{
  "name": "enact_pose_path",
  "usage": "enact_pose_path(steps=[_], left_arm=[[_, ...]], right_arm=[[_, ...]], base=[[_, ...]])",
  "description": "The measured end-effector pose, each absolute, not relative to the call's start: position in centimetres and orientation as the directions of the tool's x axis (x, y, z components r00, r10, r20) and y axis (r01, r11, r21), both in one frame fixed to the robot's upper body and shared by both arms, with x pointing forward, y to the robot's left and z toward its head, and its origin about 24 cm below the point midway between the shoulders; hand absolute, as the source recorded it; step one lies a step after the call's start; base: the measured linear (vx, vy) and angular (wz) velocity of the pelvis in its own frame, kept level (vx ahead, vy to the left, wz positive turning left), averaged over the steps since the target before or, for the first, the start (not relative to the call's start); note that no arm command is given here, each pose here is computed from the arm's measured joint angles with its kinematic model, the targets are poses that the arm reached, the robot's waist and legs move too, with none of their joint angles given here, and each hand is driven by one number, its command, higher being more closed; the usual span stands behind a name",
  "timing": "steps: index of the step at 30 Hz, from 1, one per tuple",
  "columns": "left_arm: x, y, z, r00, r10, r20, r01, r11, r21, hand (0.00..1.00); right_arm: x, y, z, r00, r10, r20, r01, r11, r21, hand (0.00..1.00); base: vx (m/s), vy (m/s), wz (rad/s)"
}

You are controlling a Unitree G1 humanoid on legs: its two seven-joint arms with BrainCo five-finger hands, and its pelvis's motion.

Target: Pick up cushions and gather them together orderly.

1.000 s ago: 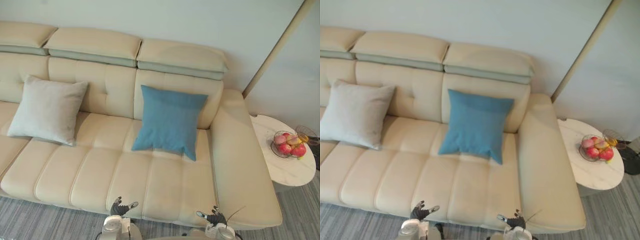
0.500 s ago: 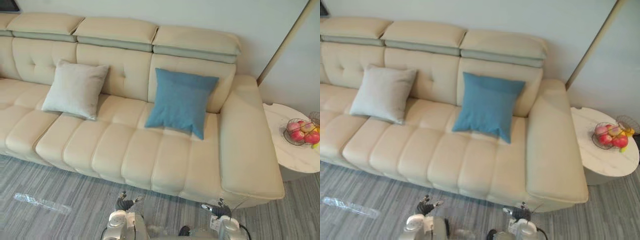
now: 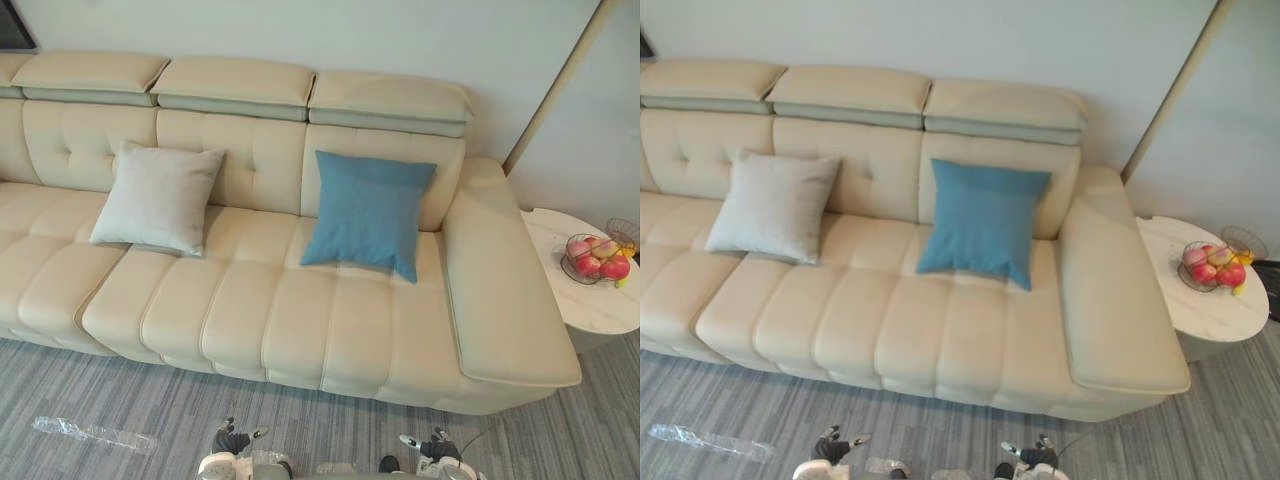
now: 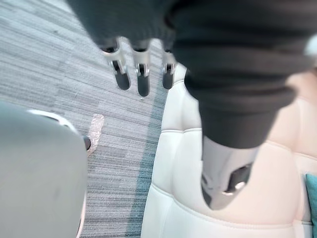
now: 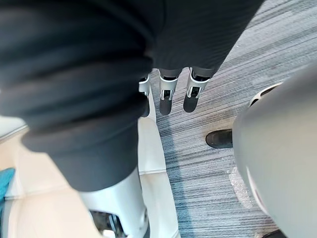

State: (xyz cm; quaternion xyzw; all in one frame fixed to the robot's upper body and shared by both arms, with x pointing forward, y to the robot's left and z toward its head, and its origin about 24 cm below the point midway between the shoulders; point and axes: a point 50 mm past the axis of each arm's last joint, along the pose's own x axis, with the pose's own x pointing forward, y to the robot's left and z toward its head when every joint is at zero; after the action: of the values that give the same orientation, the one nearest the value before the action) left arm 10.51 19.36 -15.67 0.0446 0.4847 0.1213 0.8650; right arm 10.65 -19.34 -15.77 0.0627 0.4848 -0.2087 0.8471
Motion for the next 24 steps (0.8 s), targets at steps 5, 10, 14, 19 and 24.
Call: enact_pose_path(steps=[5,10,14,19,24], left_arm=[[10.5,19.2,-15.7,0.500,0.249,-0.830,-0.148,0.968,0.201,0.00],[10.4,19.3,-15.7,0.498,0.249,-0.831,-0.131,0.969,0.211,0.00],[10.3,19.4,-15.7,0.498,0.249,-0.831,-0.128,0.968,0.214,0.00],[10.0,19.6,-16.0,0.482,0.227,-0.846,-0.075,0.973,0.219,0.00],[10.0,19.7,-16.0,0.477,0.230,-0.849,-0.081,0.973,0.218,0.00]], right_arm=[[10.5,-20.0,-15.8,0.427,-0.310,-0.849,0.435,0.894,-0.107,0.00],[9.8,-20.0,-16.1,0.397,-0.308,-0.864,0.440,0.890,-0.116,0.00],[9.6,-20.2,-16.1,0.388,-0.310,-0.868,0.440,0.890,-0.122,0.00],[9.1,-21.5,-16.2,0.361,-0.333,-0.871,0.435,0.886,-0.159,0.00],[8.9,-21.5,-16.2,0.354,-0.336,-0.873,0.427,0.888,-0.169,0.00]], base=[[0.07,-0.022,-0.09],[0.00,-0.004,-0.02],[-0.06,-0.011,-0.04],[-0.01,-0.002,0.00],[0.00,0.000,0.00]])
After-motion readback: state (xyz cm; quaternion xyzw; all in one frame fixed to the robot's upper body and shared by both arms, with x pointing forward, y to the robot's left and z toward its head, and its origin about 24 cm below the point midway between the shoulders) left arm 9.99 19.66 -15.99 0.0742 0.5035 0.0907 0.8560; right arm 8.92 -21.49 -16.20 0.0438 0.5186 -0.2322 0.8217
